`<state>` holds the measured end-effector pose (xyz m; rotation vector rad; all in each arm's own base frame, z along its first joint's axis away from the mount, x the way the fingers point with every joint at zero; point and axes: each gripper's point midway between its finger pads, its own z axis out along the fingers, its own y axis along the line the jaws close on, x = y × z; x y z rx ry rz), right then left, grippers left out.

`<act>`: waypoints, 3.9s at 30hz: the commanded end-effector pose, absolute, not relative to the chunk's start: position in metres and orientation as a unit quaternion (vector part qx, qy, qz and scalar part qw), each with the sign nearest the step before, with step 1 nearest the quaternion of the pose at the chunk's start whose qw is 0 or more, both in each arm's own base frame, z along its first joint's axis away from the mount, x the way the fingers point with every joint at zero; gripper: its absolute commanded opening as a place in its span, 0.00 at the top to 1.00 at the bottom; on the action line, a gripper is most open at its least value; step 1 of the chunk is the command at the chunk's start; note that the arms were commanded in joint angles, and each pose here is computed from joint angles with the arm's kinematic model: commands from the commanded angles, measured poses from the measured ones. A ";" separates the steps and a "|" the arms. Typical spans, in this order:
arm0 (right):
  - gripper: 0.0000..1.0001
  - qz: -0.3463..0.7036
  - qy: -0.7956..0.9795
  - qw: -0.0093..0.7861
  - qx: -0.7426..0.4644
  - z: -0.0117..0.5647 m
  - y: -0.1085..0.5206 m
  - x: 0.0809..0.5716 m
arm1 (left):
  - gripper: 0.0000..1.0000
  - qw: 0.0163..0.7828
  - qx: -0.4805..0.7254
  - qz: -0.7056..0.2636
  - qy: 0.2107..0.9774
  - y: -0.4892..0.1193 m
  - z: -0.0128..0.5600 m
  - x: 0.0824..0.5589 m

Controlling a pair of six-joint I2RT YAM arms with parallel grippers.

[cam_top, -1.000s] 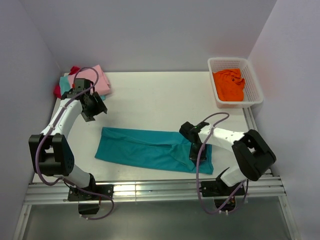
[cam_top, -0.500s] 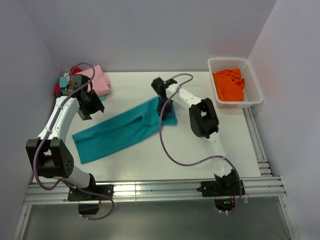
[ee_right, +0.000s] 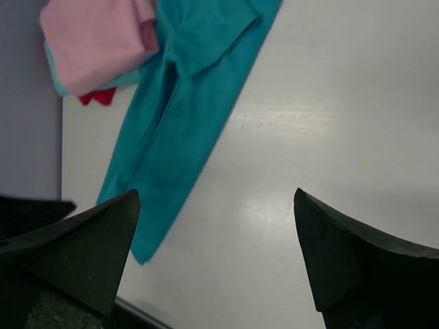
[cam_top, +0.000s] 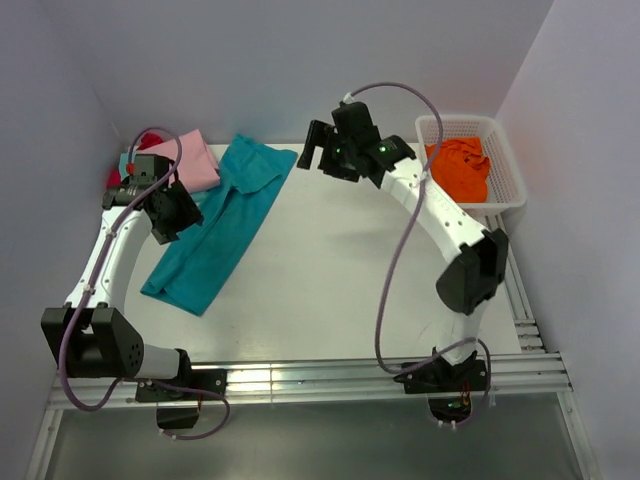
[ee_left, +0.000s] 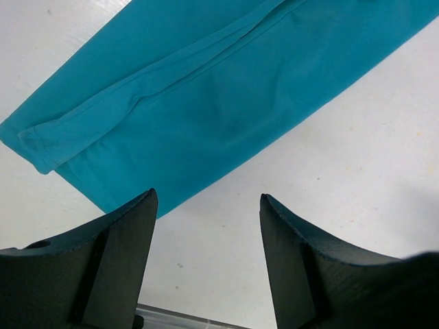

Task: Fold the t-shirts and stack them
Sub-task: Rotate the tshirt 115 degrees

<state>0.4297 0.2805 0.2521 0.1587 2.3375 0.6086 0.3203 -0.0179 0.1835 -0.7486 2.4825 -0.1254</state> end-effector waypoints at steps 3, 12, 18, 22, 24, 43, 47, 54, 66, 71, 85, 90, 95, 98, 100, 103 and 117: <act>0.00 0.261 0.926 0.271 0.013 0.197 0.315 0.346 | 0.33 0.263 -0.282 -0.011 0.923 -0.007 0.164 0.310; 0.00 0.255 0.949 0.185 -0.014 0.154 0.346 0.265 | 0.39 0.232 -0.265 -0.034 0.935 -0.022 0.117 0.298; 0.00 0.214 0.958 0.191 -0.013 0.146 0.308 0.245 | 0.39 0.203 -0.235 0.003 0.951 -0.049 0.078 0.293; 0.00 0.211 0.958 0.192 0.001 0.149 0.287 0.228 | 0.41 0.182 -0.241 0.007 0.953 -0.057 0.046 0.298; 0.00 0.206 0.958 0.196 0.010 0.151 0.273 0.220 | 0.41 0.165 -0.241 0.023 0.956 -0.063 0.029 0.300; 0.00 0.185 0.944 0.254 0.103 0.160 0.156 0.199 | 0.44 0.112 -0.090 -0.008 0.990 -0.276 -0.003 0.289; 0.00 0.190 0.944 0.247 0.104 0.155 0.154 0.198 | 0.43 0.121 -0.068 -0.013 0.990 -0.300 0.011 0.284; 0.00 0.212 0.941 0.247 0.092 0.162 0.165 0.205 | 0.30 0.199 -0.074 -0.042 0.976 -0.311 0.101 0.318; 0.00 0.226 0.952 0.201 0.053 0.144 0.192 0.220 | 0.02 0.242 -0.211 -0.079 0.944 -0.190 0.171 0.267; 0.00 0.239 0.950 0.195 0.054 0.140 0.201 0.222 | 0.06 0.165 -0.245 -0.072 0.953 -0.155 0.087 0.190; 0.01 0.214 0.960 0.173 0.048 0.130 0.201 0.224 | 0.07 0.133 -0.251 -0.036 0.958 -0.148 0.030 0.180; 0.01 0.204 0.962 0.177 0.044 0.132 0.195 0.221 | 0.09 0.127 -0.226 -0.015 0.966 -0.159 0.017 0.198; 0.01 0.197 0.964 0.175 0.045 0.126 0.192 0.220 | 0.09 0.146 -0.173 0.000 0.974 -0.199 0.031 0.229; 0.01 0.199 0.963 0.174 0.047 0.123 0.193 0.219 | 0.09 0.172 -0.127 0.007 0.977 -0.233 0.054 0.241; 0.01 0.200 0.963 0.173 0.047 0.122 0.193 0.219 | 0.09 0.192 -0.095 0.004 0.977 -0.258 0.076 0.247; 0.01 0.197 0.964 0.175 0.045 0.122 0.194 0.222 | 0.10 0.193 -0.038 -0.024 0.980 -0.304 0.086 0.246; 0.01 0.198 0.964 0.173 0.038 0.122 0.201 0.234 | 0.07 0.247 -0.117 -0.012 0.962 -0.246 0.115 0.242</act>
